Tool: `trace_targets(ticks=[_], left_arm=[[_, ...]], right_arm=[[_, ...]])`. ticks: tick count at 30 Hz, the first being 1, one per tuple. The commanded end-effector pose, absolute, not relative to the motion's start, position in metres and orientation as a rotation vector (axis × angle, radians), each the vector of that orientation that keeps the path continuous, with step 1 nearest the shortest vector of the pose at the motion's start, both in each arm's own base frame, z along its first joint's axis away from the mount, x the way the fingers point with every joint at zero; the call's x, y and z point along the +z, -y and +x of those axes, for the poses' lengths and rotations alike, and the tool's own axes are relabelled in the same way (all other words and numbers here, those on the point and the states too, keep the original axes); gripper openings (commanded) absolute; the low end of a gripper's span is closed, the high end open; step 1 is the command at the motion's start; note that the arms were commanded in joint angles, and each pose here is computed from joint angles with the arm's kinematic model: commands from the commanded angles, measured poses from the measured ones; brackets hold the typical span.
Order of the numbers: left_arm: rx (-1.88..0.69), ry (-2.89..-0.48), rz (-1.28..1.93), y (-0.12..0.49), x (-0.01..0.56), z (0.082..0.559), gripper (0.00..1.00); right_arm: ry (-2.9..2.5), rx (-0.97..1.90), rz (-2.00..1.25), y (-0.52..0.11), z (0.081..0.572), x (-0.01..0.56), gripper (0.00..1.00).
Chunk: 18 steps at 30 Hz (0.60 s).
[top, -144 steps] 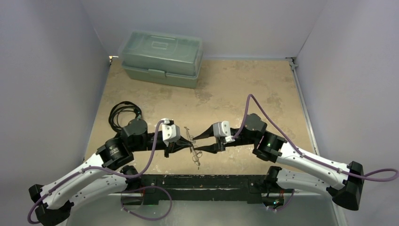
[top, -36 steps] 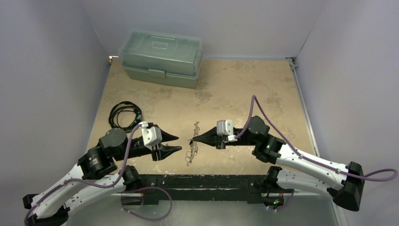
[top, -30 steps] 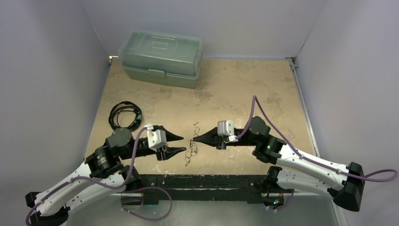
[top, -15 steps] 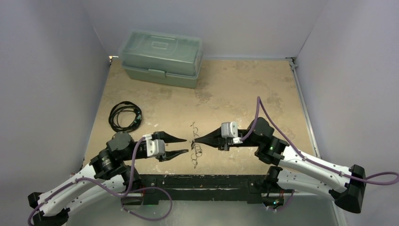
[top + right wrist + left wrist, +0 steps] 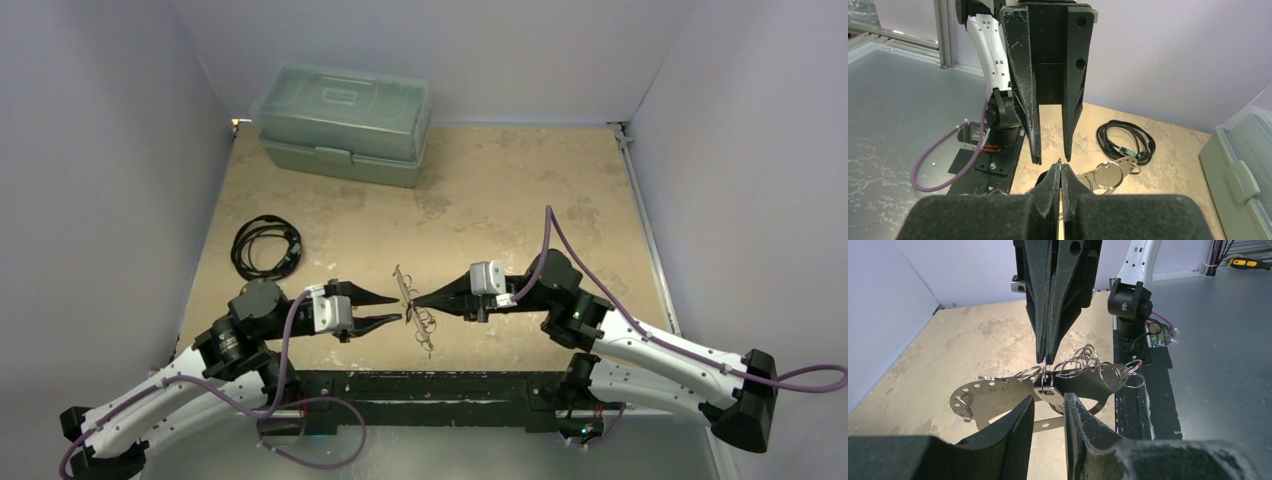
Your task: Put the keys on the keyring
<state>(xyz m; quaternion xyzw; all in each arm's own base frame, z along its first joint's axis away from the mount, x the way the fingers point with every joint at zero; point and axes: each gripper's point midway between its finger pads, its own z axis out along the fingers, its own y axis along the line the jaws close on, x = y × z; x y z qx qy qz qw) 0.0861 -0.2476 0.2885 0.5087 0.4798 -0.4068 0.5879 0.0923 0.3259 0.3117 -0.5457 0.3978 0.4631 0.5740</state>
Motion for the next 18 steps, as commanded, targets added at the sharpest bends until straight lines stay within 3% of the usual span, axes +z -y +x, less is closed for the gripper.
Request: trace_targets(ticks=[1, 18], left_arm=[[-0.949, -1.061, 1.185, 0.2516, 0.2977, 0.0856, 0.27], [-0.932, -1.095, 1.178, 0.2535, 0.2947, 0.0921, 0.3]], right_arm=[[-0.876, 1.102, -1.276, -0.3272, 0.0875, 0.3252, 0.0], [-0.872, 1.112, -1.292, -0.3283, 0.0853, 0.3244, 0.0]])
